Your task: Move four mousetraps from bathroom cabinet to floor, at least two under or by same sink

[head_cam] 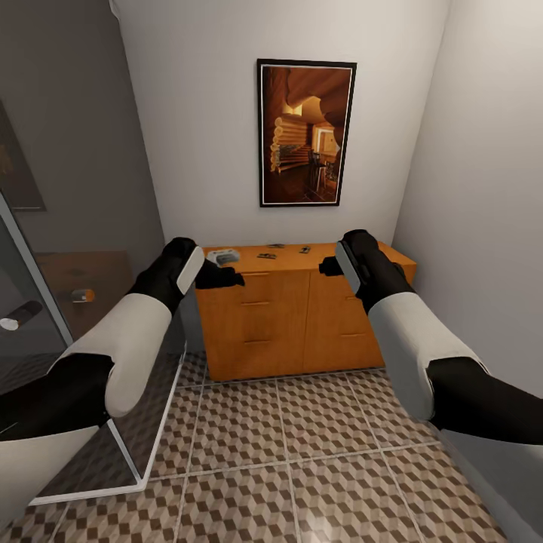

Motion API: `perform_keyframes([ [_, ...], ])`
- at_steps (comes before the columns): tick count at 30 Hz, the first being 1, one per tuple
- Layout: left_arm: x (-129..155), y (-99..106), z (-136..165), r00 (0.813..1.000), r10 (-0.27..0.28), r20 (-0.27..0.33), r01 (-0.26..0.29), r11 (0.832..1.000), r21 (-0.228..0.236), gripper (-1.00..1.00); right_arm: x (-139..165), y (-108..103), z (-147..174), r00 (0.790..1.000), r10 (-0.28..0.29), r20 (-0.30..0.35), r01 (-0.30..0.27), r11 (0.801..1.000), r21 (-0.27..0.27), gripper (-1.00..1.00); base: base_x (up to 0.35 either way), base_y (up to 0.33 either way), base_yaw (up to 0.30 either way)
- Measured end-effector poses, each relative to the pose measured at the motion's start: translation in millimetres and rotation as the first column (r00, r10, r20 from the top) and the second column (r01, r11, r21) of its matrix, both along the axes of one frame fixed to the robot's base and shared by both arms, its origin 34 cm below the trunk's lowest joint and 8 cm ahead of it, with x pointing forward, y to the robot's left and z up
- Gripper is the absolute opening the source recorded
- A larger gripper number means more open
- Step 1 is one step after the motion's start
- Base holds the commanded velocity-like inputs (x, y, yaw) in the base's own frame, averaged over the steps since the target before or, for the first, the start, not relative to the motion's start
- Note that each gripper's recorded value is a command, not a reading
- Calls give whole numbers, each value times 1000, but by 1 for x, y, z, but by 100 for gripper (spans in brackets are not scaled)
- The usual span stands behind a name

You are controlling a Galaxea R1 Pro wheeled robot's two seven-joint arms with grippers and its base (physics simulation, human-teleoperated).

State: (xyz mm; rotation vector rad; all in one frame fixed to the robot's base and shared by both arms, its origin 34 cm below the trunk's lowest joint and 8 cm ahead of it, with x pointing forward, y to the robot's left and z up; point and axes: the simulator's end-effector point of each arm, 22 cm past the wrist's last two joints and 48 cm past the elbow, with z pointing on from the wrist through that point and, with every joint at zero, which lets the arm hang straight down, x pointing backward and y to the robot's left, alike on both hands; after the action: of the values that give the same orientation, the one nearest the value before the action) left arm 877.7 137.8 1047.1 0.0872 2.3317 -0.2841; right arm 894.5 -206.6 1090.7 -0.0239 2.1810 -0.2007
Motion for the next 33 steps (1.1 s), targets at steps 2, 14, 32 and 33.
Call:
perform_keyframes([
  [2, 2, 2, 8, 1000, 3, 17, -2, 1000, -4, 100, 3, 1, 1, 1000, 1, 11, -1, 1000, 1, 100, 0, 0, 0],
  [14, 12, 13, 63, 991, 37, 130, -29, 998, -64, 100, 5, 22, -13, 999, 37, -8, -36, 994, 102, 100, 0, 0, 0],
  [32, 15, 34, 70, 988, 88, 130, -69, 987, -145, 100, 1, 46, -28, 996, 76, -48, -62, 969, 239, 100, 0, 0, 0],
  [33, 15, 33, 70, 988, 88, 130, -69, 987, -146, 100, 1, 46, -29, 996, 76, -48, -62, 969, 239, 100, 0, 0, 0],
])
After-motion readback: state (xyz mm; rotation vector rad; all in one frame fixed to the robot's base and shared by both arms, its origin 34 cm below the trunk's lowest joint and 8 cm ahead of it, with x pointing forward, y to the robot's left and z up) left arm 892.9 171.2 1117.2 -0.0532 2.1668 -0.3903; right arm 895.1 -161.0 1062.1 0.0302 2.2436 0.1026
